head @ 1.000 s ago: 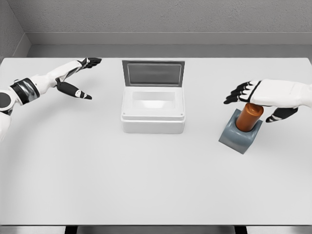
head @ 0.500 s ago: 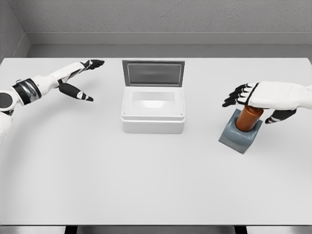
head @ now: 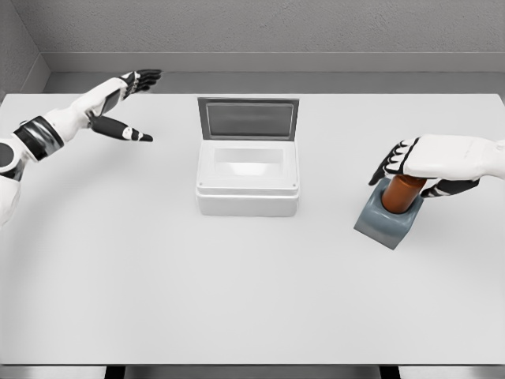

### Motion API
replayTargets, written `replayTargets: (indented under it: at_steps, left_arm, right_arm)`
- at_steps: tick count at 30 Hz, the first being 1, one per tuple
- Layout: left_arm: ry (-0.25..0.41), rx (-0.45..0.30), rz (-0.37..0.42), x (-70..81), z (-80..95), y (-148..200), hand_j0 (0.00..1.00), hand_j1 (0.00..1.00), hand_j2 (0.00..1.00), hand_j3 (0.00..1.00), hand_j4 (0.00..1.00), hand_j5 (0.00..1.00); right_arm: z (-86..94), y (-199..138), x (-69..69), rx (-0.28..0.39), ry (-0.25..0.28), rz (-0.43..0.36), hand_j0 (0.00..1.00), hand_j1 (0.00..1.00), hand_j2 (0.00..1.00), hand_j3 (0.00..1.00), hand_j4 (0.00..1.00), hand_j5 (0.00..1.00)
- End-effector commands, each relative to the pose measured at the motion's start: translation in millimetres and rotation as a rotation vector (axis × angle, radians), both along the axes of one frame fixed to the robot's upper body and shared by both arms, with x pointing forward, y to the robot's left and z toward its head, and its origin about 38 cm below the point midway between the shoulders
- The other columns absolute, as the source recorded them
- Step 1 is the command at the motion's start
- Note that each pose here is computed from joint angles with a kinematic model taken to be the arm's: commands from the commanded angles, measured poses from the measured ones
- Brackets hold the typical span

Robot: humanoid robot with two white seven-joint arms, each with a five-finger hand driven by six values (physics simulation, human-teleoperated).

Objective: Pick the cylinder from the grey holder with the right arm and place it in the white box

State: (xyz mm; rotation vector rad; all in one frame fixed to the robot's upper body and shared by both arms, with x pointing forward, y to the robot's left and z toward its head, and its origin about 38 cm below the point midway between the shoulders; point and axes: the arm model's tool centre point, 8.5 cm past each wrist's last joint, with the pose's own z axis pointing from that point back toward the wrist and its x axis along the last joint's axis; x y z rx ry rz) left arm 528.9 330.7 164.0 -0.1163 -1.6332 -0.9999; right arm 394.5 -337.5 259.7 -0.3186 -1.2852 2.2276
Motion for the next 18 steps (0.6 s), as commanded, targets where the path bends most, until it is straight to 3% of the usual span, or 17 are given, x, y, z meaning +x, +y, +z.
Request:
replayTargets:
  at_steps: [1,3,13,18]
  left_arm:
    - [0.028,-0.035,0.021,2.2,0.3,0,1.0,1.0,1.0,1.0,1.0,1.0]
    - [0.028,-0.064,0.026,2.3,1.1,0,1.0,1.0,1.0,1.0,1.0,1.0]
    - [0.03,-0.061,0.025,1.4,-0.6,1,1.0,1.0,1.0,1.0,1.0,1.0]
    - [0.027,-0.063,0.009,0.3,-3.1,-6,1.0,1.0,1.0,1.0,1.0,1.0]
  right_arm:
    - [0.3,-1,-0.1,0.001,0.004,-0.003,0.69,0.69,0.69,0.69,0.69,0.69]
    - [0.3,-1,-0.1,0.001,0.004,-0.003,0.67,0.67,0.67,0.67,0.67,0.67]
    - [1.3,-2,-1.6,-0.012,0.002,-0.003,0.59,0.59,0.59,0.59,0.59,0.59]
    - [13.3,-3,-3.8,-0.023,-0.025,0.005,0.53,0.53,0.53,0.53,0.53,0.53]
